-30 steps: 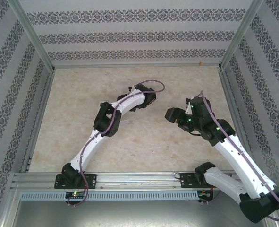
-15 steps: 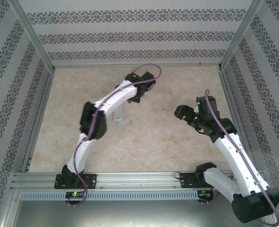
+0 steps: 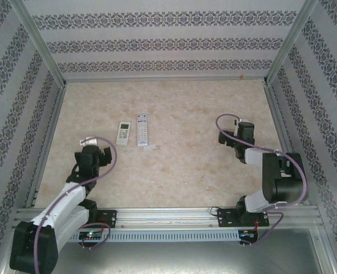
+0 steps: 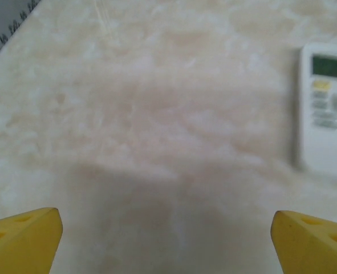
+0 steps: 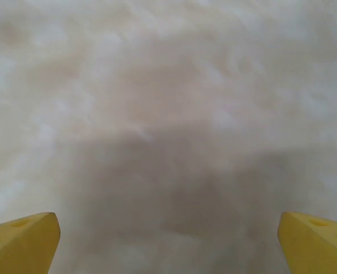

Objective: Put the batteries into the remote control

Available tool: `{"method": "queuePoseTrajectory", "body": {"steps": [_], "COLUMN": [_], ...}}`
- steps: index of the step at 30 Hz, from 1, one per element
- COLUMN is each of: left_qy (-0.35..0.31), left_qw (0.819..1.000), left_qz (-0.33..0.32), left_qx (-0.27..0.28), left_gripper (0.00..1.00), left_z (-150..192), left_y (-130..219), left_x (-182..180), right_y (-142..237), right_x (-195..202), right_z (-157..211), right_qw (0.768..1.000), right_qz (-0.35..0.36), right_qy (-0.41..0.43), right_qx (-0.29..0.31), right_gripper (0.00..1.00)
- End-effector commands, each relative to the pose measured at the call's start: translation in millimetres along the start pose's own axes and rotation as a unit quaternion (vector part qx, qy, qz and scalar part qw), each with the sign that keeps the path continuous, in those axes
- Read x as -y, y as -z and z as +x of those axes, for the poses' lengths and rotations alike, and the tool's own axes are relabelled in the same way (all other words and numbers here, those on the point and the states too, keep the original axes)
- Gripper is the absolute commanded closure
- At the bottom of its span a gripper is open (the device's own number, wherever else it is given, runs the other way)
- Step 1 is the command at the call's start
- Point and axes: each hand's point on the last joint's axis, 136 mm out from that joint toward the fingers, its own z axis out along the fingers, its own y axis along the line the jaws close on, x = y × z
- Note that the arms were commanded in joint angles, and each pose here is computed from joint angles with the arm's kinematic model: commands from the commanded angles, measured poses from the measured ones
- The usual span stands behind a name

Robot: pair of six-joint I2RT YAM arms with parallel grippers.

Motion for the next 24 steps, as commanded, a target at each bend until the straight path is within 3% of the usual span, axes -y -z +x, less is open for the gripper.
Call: {"method": "queuePoseTrajectory", "body": {"steps": [1, 6, 9, 10, 12, 13, 15, 17, 19, 24], "left_qy": [0.004, -0.033, -0.042, -0.021, -0.016, -0.011, -0.004, 0.0, -0.003, -0.008], "left_qw": [0.986, 0.978, 0.984, 0.992, 0.987, 0.991, 0.988, 0.992, 0.99, 0.99], "left_qz": [0.056, 0.095, 0.104, 0.088, 0.087, 0.083, 0.067, 0.058, 0.059, 0.069], "left_qx": [0.155, 0.183, 0.135, 0.084, 0.136, 0.107, 0.139, 0.108, 0.129, 0.121], "left_gripper": [0.03, 0.0, 0.01, 0.0, 0.0, 0.0, 0.0, 0.0, 0.0, 0.0], "left_z": [-72.8, -100.8, -83.4, -76.1, -85.1, -77.4, -86.3, -79.6, -85.1, -82.9], "left_y": [4.2, -45.9, -90.5, -92.7, -90.6, -89.6, -89.7, -91.9, -91.4, -91.0], "left_x": [15.8, 46.5, 55.6, 44.6, 42.6, 39.7, 34.4, 31.6, 32.8, 36.6], "right_y": [16.0, 17.2, 17.1, 16.8, 17.6, 16.9, 16.7, 16.0, 14.7, 17.5], "right_x": [-24.7, -21.5, -21.7, -21.9, -22.7, -23.1, -22.6, -23.6, -23.3, -22.8], "right_z": [-57.6, -51.4, -51.2, -51.4, -52.0, -51.5, -51.6, -50.9, -51.0, -51.2], "right_qw": [0.986, 0.985, 0.985, 0.985, 0.984, 0.985, 0.985, 0.985, 0.985, 0.984], "right_qz": [-0.056, -0.036, -0.035, -0.036, -0.029, -0.03, -0.03, -0.03, -0.032, -0.03], "right_qy": [0.056, 0.057, 0.058, 0.058, 0.063, 0.063, 0.061, 0.065, 0.063, 0.063], "right_qx": [0.144, 0.159, 0.159, 0.159, 0.161, 0.16, 0.16, 0.16, 0.156, 0.161], "right_gripper": [0.02, 0.02, 0.02, 0.02, 0.02, 0.02, 0.02, 0.02, 0.02, 0.02]}}
